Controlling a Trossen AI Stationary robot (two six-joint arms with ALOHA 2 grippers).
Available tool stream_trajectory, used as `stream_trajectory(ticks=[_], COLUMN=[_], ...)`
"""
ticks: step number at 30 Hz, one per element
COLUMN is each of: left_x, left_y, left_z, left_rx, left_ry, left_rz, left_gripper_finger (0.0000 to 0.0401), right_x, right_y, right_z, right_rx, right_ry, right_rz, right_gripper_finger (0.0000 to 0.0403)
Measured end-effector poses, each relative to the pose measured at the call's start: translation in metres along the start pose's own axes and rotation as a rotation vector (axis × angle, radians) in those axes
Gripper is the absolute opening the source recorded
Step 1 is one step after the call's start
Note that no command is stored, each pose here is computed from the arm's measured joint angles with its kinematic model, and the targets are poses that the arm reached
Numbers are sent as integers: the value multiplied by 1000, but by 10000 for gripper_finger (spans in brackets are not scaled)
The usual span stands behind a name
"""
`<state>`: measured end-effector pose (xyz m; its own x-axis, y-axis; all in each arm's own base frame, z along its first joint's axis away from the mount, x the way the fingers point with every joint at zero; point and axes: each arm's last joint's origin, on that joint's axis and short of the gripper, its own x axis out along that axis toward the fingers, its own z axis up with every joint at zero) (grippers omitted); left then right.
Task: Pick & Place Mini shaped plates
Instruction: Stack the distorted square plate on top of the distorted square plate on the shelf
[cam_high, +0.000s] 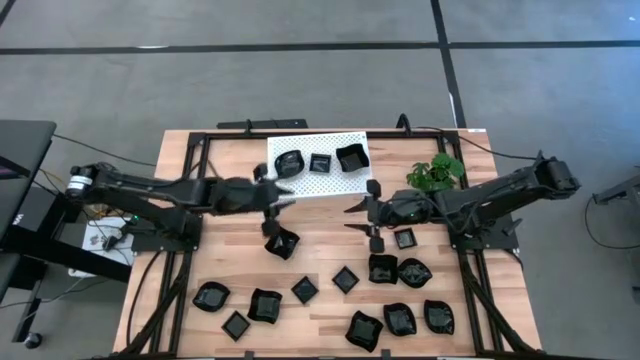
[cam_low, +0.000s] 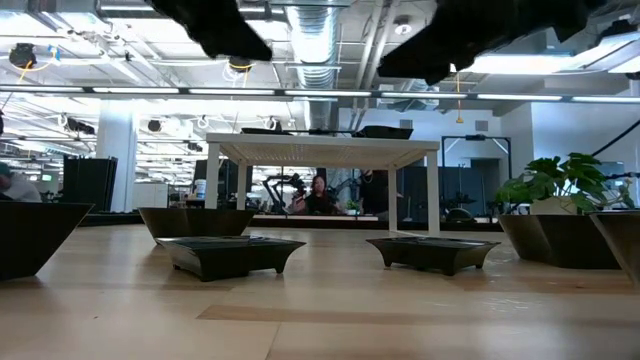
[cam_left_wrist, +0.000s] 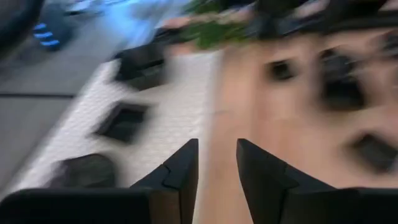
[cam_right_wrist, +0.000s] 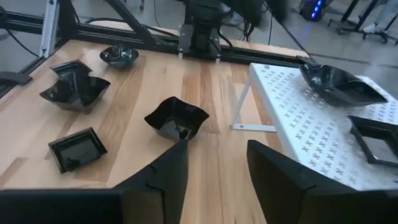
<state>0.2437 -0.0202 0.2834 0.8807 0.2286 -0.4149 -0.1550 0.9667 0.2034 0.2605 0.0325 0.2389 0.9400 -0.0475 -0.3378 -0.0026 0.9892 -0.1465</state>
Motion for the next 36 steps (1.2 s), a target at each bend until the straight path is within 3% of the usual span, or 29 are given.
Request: stream_trajectory(ticks=[6, 14, 27, 36], left_x=[-16, -18, 24, 41], left_y=[-35, -74, -107, -117], left_z=[0, -25, -75, -97], left_rx=[-22, 86, 256, 308], left_ry=[-9, 185, 494, 592], left_rz=[-173, -282, -282, -259], left_gripper_finger=[106, 109, 169, 170], right_x=[14, 30, 41, 40], right_y=[16, 51, 58, 58], right_z=[16, 29, 31, 31], right_rx=[32, -40, -25, -25], right_ry=[74, 146, 213, 212], right_rz=[53, 150, 154, 154], right_gripper_finger=[182, 171, 160, 159])
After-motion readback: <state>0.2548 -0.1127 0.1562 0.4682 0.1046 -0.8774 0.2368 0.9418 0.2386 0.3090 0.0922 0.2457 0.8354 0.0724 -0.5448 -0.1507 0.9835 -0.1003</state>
